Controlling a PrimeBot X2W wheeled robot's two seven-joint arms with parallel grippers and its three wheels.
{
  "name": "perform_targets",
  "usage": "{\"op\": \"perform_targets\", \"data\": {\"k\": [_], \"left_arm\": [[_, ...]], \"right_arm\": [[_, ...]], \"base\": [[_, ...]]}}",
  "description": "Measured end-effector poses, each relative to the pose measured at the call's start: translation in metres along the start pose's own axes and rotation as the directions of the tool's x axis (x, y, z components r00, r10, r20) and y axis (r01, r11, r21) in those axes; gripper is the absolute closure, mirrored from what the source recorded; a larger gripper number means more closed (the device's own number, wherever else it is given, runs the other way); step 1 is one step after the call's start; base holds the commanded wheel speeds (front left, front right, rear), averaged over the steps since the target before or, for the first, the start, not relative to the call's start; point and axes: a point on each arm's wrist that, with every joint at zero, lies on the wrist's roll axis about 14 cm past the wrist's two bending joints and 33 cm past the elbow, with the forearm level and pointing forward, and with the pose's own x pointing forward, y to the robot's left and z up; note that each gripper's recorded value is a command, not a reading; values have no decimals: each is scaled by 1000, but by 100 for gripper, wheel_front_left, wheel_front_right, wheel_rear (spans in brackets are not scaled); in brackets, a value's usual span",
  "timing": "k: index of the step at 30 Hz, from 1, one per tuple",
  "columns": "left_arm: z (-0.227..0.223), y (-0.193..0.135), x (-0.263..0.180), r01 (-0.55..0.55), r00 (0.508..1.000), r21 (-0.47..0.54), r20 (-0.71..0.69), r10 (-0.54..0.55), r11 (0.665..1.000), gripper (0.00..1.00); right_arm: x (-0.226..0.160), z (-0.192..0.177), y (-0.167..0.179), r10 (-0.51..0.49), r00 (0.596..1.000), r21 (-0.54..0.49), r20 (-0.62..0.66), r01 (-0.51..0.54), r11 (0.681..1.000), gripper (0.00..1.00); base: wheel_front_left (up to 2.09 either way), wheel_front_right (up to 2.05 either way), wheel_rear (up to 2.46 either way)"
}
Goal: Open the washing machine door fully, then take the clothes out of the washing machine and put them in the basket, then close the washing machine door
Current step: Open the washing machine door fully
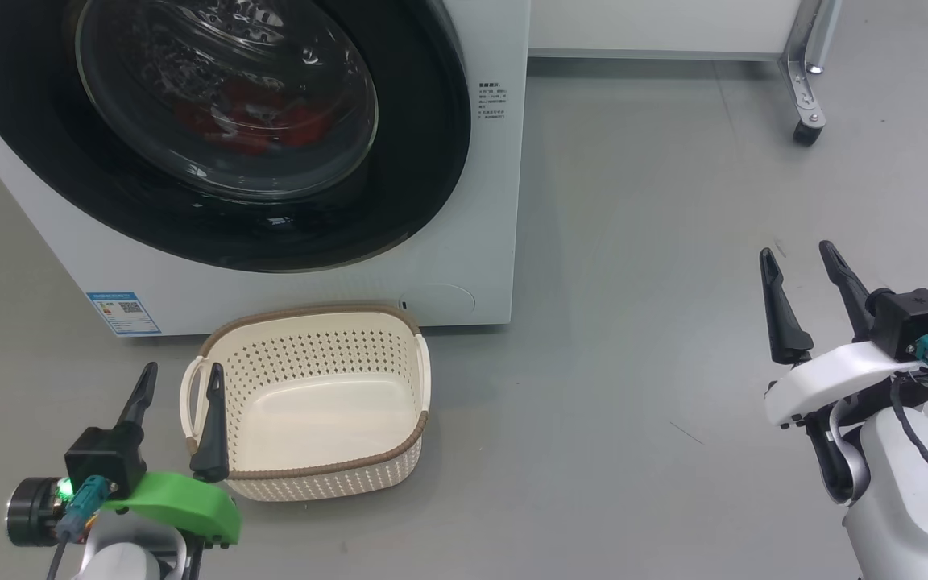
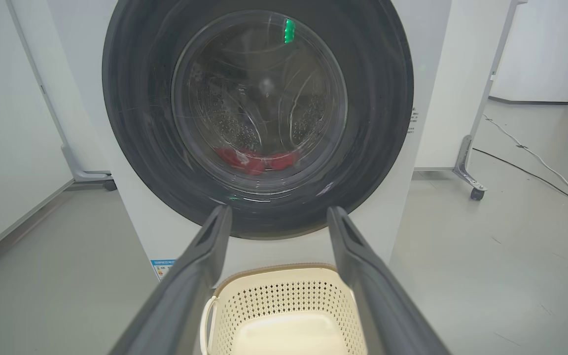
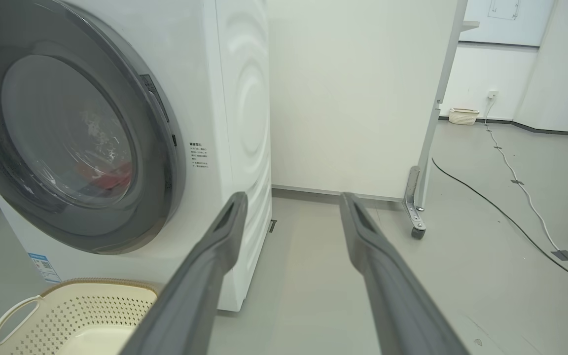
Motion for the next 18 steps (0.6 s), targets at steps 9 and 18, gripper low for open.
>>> {"op": "perform_targets", "data": {"k": [9, 18], "left_arm": [[-1, 4, 0, -10, 1000, -23, -2, 10, 1000, 0], [-6, 6, 3, -11, 1000, -36, -12, 10, 999, 0]], "right_arm": [[6, 8, -1, -44, 998, 162, 43, 37, 986, 100], [22, 2, -8, -143, 989, 465, 47, 105, 879, 100]], "base": [[0, 0, 0], [0, 0, 0]]}}
